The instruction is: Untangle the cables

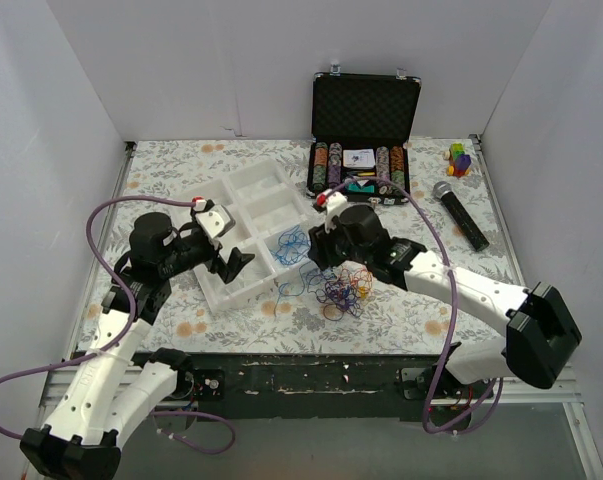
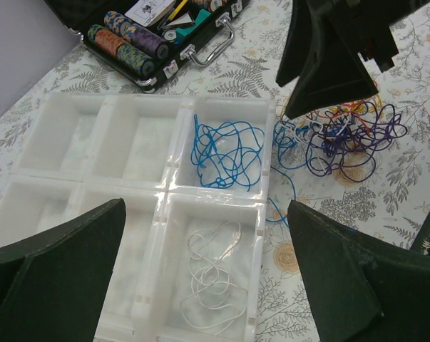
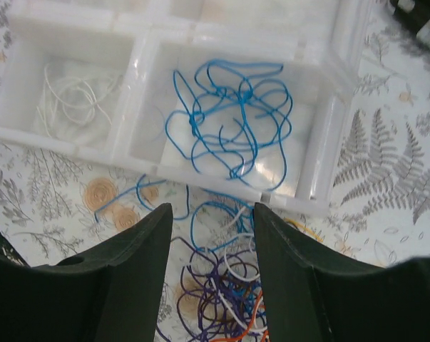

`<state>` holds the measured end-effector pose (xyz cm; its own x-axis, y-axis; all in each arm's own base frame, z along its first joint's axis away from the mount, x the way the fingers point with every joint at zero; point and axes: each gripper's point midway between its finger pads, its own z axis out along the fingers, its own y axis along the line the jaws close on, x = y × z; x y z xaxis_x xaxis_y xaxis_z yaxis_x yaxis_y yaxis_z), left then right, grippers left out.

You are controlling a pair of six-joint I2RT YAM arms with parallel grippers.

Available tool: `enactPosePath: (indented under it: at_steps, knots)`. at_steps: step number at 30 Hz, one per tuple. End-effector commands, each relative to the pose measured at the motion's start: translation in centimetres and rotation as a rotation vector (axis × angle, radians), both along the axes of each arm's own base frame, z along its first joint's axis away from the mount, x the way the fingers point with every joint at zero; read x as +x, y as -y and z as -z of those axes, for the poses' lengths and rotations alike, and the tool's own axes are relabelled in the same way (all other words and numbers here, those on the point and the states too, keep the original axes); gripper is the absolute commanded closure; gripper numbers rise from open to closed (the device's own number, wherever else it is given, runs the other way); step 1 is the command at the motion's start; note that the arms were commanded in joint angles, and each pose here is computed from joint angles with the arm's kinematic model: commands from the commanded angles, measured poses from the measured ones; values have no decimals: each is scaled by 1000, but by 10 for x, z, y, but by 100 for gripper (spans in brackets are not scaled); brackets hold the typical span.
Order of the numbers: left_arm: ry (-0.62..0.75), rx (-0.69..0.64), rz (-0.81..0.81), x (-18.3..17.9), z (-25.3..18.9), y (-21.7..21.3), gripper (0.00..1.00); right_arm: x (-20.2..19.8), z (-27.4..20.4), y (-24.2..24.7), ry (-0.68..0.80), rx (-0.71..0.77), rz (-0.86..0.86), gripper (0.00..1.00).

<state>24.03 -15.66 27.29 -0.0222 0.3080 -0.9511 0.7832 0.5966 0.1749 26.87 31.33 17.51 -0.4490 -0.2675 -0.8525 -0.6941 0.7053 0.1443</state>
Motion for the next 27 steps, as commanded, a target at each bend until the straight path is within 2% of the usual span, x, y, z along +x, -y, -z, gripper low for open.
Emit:
enactPosePath:
  at_steps: [1, 8, 12, 17, 22, 27]
  knots:
    - [6, -4, 49, -6, 3, 5, 2, -20, 33, 25, -71, -14, 49, 43]
    - [10, -3, 37, -6, 2, 3, 2, -51, 89, 51, -180, -54, 76, 44]
    - [14, -3, 31, -6, 3, 2, 2, -69, 102, 66, -232, -79, 112, 45]
    - [22, -1, 31, -6, 3, 1, 2, -87, 116, 107, -282, -152, 246, 50]
    - [24, 0, 38, -4, 2, 3, 2, -95, 99, 129, -274, -142, 318, 52]
    - [25, -2, 43, -5, 0, 4, 2, -84, 54, 122, -197, -77, 308, 50]
